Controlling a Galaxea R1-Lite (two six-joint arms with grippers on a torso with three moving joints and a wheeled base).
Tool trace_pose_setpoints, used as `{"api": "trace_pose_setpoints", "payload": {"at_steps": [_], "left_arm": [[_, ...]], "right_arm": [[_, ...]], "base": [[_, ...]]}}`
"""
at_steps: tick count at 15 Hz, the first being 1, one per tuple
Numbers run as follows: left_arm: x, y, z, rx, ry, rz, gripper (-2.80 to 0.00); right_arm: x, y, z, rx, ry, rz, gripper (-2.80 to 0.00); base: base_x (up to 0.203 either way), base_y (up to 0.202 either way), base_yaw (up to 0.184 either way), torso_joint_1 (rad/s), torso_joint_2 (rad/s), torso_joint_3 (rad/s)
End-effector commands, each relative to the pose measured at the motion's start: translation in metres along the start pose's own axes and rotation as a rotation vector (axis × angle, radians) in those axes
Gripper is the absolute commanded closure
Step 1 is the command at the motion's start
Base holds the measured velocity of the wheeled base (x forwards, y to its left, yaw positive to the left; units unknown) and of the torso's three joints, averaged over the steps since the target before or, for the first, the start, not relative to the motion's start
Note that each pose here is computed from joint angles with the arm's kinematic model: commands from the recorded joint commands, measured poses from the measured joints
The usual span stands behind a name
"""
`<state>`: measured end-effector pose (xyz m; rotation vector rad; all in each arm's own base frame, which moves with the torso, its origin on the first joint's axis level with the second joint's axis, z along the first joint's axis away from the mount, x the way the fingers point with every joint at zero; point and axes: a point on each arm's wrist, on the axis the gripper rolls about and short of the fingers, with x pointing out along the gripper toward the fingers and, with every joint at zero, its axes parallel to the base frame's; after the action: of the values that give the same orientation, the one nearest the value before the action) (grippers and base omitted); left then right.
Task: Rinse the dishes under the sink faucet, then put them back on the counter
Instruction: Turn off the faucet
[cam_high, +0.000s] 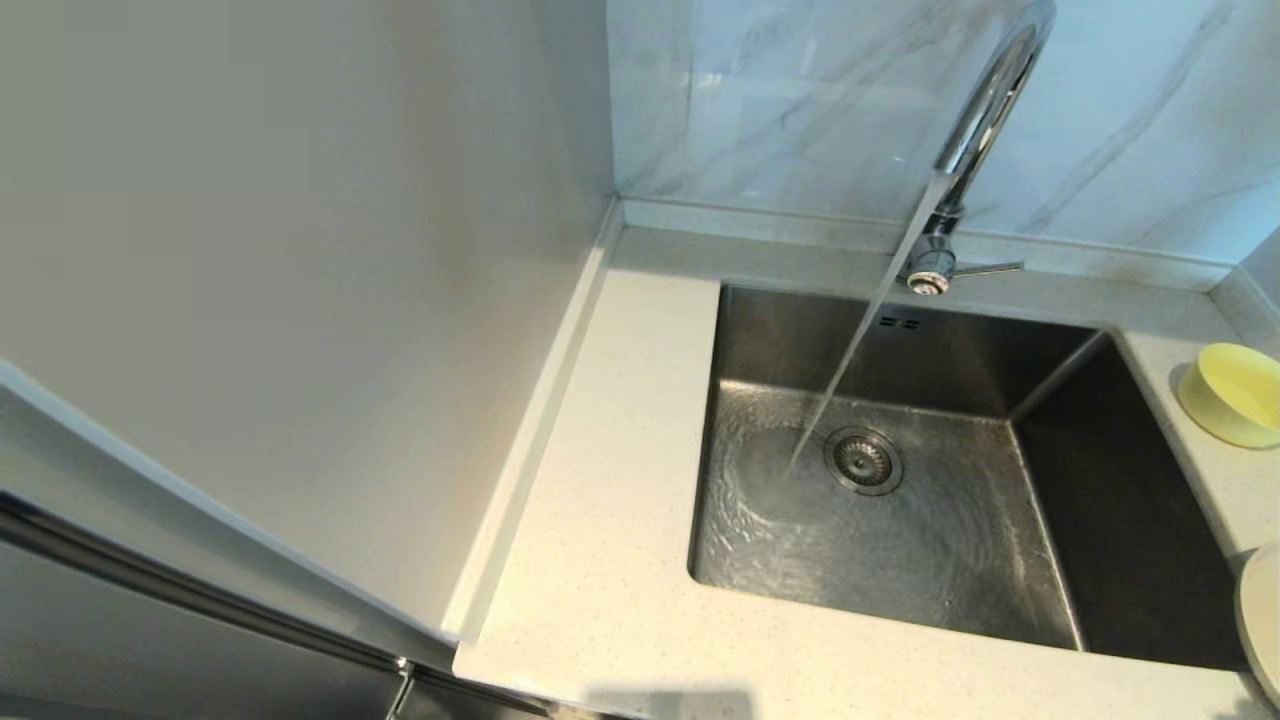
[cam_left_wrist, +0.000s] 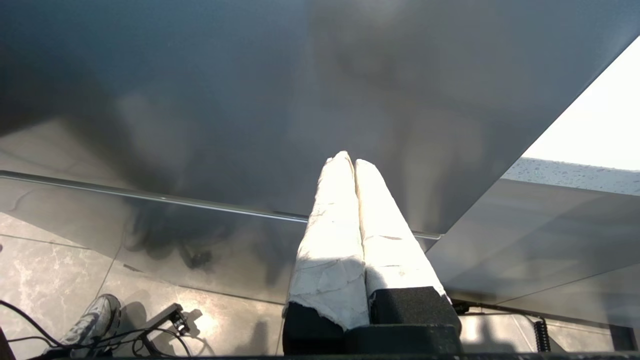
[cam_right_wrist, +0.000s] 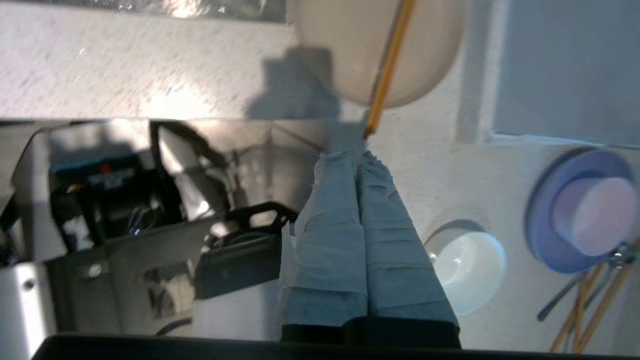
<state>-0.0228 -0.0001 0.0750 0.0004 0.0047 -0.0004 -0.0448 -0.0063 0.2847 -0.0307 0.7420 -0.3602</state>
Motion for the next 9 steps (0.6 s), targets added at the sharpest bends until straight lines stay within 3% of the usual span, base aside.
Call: {"api": "trace_pose_setpoints", "payload": {"at_steps": [1, 3, 6, 8, 9], "left_arm": [[0.000, 0.000, 0.000, 0.001, 0.000, 0.000, 0.00], [0.000, 0.000, 0.000, 0.000, 0.000, 0.000, 0.00], [0.000, 0.000, 0.000, 0.000, 0.000, 0.000, 0.00], [0.000, 0.000, 0.000, 0.000, 0.000, 0.000, 0.00], [0.000, 0.000, 0.000, 0.001, 0.000, 0.000, 0.00]], "right_arm": [[-0.007, -0.003, 0.003, 0.017, -0.046, -0.034, 0.00], [-0.006, -0.001, 0.018, 0.010, -0.115, -0.036, 0.00], [-0.011, -0.003, 0.031, -0.035, -0.148, -0.018, 0.00], [-0.002, 0.002, 0.040, -0.044, -0.117, -0.009, 0.00], [0.003, 0.005, 0.040, -0.039, -0.110, 0.041, 0.00]], "base": [[0.000, 0.000, 0.000, 0.000, 0.00, 0.000], [0.000, 0.000, 0.000, 0.000, 0.00, 0.000], [0.000, 0.000, 0.000, 0.000, 0.00, 0.000], [0.000, 0.000, 0.000, 0.000, 0.00, 0.000], [0.000, 0.000, 0.000, 0.000, 0.00, 0.000]]}}
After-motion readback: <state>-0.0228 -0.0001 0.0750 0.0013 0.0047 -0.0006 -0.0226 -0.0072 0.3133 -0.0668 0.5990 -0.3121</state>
